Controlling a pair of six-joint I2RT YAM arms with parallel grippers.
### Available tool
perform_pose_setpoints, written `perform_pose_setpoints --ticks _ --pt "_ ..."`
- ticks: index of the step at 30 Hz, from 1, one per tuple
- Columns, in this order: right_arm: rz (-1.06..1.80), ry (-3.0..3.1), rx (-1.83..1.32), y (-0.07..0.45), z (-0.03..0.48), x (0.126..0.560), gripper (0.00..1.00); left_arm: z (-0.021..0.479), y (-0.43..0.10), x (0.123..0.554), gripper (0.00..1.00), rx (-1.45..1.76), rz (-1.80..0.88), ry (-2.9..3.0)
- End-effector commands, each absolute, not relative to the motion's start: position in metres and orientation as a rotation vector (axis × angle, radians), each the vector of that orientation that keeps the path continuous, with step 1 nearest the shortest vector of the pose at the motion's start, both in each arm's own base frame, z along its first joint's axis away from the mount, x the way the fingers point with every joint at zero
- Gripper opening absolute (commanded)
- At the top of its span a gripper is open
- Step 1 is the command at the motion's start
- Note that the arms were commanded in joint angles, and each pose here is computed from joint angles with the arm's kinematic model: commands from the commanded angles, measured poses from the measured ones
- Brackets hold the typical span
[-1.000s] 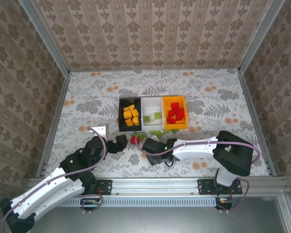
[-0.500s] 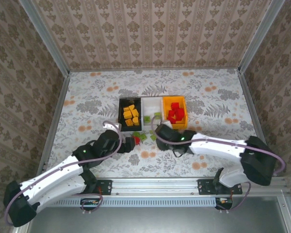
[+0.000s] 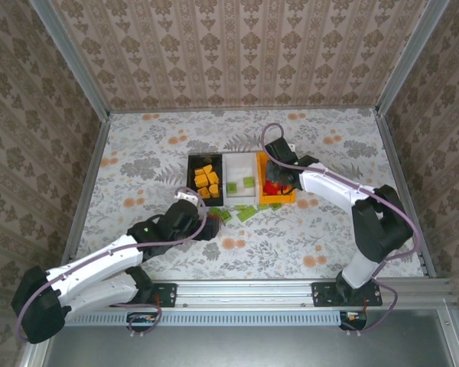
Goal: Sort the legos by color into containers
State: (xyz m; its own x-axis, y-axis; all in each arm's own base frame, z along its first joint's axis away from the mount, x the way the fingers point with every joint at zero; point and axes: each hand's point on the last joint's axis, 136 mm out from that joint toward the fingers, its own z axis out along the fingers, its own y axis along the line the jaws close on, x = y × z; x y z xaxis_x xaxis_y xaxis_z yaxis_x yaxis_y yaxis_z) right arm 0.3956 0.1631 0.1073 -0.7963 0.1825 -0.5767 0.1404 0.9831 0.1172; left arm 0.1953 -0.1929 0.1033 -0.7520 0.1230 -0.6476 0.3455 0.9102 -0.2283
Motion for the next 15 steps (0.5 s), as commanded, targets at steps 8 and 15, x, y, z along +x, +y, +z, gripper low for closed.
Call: perform_pose_setpoints --ticks 8,15 --pt "0.162 2.48 0.178 0.176 0.137 0.395 0.78 0.106 -0.21 0.208 0.95 0.459 -0.389 2.403" --pt "0.212 2.461 0.184 0.173 0.14 0.37 0.79 0.079 -0.228 0.216 0.86 0.558 -0.316 2.472"
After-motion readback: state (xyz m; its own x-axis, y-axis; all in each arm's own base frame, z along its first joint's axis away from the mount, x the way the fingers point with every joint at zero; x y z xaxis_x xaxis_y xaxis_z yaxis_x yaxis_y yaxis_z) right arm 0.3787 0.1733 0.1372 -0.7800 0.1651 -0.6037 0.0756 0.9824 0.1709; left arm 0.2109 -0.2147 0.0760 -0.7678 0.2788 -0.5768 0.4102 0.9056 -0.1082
